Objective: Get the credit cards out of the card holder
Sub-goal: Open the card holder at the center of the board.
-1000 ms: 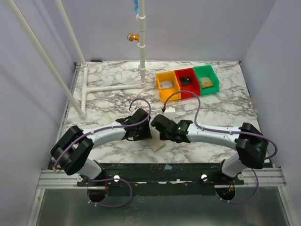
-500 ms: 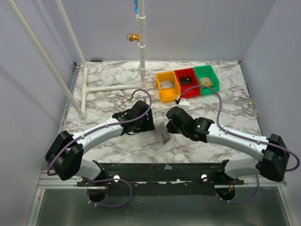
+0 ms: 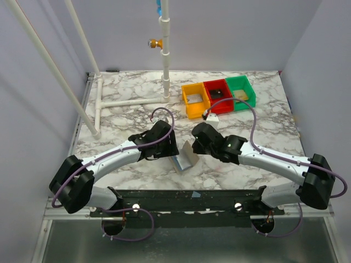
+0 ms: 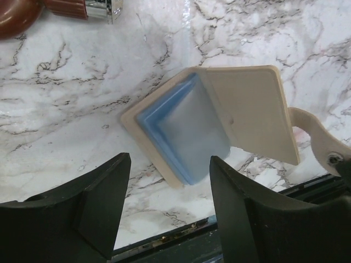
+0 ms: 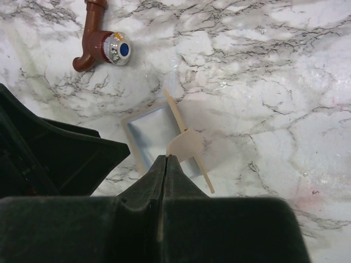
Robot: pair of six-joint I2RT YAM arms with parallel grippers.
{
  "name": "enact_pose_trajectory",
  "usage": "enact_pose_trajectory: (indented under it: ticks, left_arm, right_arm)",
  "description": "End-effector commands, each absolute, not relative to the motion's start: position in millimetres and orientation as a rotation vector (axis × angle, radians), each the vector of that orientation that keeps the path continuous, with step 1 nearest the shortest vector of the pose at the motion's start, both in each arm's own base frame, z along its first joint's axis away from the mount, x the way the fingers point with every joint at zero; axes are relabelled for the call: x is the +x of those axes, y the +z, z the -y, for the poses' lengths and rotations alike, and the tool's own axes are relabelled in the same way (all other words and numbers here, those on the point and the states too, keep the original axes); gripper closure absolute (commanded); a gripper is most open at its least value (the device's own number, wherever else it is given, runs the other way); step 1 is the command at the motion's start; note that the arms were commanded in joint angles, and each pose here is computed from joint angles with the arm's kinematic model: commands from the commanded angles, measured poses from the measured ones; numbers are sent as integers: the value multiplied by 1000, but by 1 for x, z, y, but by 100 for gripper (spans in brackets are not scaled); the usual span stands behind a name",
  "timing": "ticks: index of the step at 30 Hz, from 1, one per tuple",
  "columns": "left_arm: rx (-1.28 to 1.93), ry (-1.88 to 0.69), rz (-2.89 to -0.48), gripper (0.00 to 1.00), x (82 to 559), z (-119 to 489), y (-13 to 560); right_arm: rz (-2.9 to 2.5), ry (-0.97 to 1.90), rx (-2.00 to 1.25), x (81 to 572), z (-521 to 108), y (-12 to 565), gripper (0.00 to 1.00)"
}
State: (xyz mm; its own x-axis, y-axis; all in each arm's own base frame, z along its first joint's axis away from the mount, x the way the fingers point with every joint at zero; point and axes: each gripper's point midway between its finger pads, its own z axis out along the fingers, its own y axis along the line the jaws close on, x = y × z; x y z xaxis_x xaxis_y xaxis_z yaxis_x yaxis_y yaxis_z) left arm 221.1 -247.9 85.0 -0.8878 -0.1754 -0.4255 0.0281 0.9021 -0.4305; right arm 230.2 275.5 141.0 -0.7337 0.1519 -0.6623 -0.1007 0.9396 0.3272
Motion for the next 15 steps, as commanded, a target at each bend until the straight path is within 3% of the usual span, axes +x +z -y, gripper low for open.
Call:
enact_pose_trajectory:
  ticks: [1,15]
  left_arm:
    - [-94,-618,-2623,39,218,253,76]
    - [-86,-582,-2650,40,219,253,66]
  right_arm:
    - [-2374,316,46,230,-256,123,99]
    - [-2566,46,145,208,-188,20,99]
